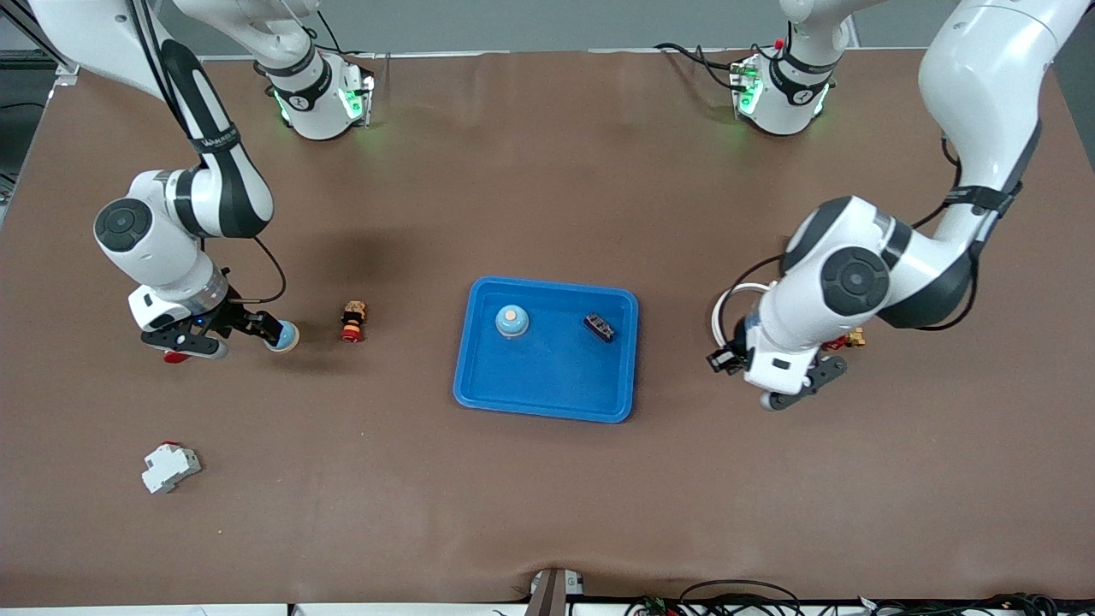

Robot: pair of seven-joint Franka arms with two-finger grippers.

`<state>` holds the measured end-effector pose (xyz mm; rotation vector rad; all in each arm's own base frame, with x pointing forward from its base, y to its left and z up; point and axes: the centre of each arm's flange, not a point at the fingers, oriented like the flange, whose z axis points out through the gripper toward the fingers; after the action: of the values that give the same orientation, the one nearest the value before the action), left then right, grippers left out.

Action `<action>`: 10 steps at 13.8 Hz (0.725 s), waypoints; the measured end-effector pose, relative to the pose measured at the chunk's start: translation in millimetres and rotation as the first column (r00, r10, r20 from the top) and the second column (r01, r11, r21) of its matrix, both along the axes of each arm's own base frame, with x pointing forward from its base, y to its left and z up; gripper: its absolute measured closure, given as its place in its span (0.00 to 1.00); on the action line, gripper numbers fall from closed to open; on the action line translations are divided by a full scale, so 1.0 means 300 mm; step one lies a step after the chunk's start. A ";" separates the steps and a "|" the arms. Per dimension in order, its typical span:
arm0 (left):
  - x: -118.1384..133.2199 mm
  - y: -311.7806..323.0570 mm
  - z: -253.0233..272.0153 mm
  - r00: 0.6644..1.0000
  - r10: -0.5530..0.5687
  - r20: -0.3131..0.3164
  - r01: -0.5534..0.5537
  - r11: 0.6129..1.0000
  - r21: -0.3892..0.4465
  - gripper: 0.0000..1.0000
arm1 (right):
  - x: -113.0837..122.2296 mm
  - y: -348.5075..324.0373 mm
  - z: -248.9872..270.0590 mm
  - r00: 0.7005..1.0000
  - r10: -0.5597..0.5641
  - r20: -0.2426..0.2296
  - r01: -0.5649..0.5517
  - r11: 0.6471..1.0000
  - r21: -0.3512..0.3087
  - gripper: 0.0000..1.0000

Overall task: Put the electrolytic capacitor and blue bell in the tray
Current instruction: 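Carry the capacitor into the tray while the right gripper grasps the second bell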

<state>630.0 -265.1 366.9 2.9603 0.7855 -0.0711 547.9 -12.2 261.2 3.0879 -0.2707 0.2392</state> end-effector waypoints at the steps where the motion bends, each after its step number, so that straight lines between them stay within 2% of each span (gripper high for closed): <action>1: -0.018 -0.066 0.008 1.000 0.022 0.001 -0.022 1.000 -0.003 0.67 | -0.011 -0.003 -0.018 1.000 0.000 0.008 0.000 1.000 0.001 0.00; 3: -0.044 -0.191 0.005 0.998 0.066 0.005 -0.066 0.998 0.002 0.67 | -0.034 -0.006 -0.067 1.000 -0.001 0.001 0.001 1.000 0.002 0.00; 7: -0.089 -0.417 -0.087 0.994 0.104 0.036 -0.106 0.992 0.064 0.67 | -0.057 -0.005 -0.182 0.999 0.001 -0.047 -0.001 1.000 0.002 0.00; 10: -0.114 -0.537 -0.183 0.988 0.141 0.058 -0.143 0.989 0.032 0.67 | -0.062 -0.002 -0.218 0.998 0.003 -0.056 -0.003 1.000 0.002 0.00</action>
<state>595.6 -426.2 311.9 2.9154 0.9980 0.0342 529.1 -12.7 195.8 3.0915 -0.2644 0.1526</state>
